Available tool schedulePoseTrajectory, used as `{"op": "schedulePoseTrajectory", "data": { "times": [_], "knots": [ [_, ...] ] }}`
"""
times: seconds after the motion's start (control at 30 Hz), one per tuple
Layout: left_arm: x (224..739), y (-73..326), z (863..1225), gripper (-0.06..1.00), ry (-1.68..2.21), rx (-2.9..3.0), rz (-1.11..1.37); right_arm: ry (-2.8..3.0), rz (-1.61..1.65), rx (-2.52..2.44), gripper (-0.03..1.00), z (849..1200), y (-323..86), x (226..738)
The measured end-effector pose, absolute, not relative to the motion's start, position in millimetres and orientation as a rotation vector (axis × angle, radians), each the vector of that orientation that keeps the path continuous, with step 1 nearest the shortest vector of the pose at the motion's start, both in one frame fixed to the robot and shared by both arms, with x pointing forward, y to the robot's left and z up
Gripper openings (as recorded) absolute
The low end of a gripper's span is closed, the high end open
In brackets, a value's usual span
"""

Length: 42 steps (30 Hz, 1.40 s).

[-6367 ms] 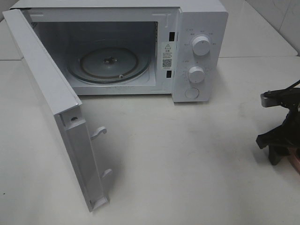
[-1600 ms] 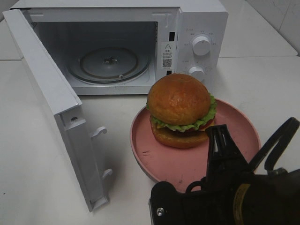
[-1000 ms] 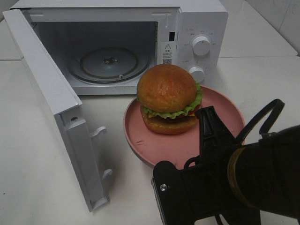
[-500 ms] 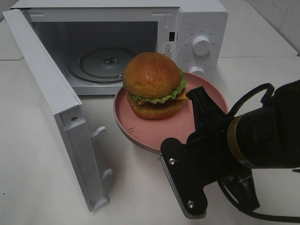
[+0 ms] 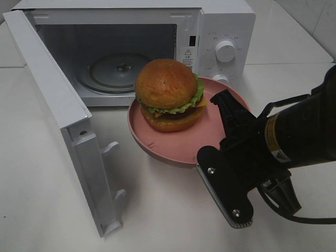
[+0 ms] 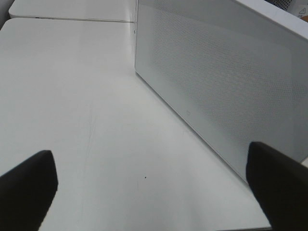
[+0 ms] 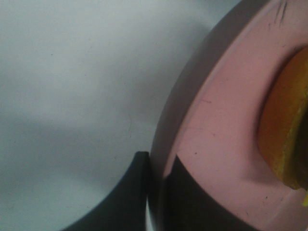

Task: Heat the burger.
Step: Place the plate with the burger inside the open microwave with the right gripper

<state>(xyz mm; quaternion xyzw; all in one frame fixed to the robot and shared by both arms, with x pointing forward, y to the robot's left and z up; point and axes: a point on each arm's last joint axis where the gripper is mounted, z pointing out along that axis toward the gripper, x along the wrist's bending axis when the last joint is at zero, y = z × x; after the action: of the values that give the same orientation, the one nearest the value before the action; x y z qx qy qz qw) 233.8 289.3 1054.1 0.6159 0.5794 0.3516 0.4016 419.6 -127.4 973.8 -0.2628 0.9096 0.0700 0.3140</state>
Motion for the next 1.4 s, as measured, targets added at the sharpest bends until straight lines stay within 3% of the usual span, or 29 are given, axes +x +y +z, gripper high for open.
{"op": "schedulePoseTrajectory", "data": {
  "times": [1.4],
  "knots": [
    [234,289,1054,0.99,1.465,1.557,0.889,2.339,0.224,-0.917,0.07,987,-145,451]
  ]
}}
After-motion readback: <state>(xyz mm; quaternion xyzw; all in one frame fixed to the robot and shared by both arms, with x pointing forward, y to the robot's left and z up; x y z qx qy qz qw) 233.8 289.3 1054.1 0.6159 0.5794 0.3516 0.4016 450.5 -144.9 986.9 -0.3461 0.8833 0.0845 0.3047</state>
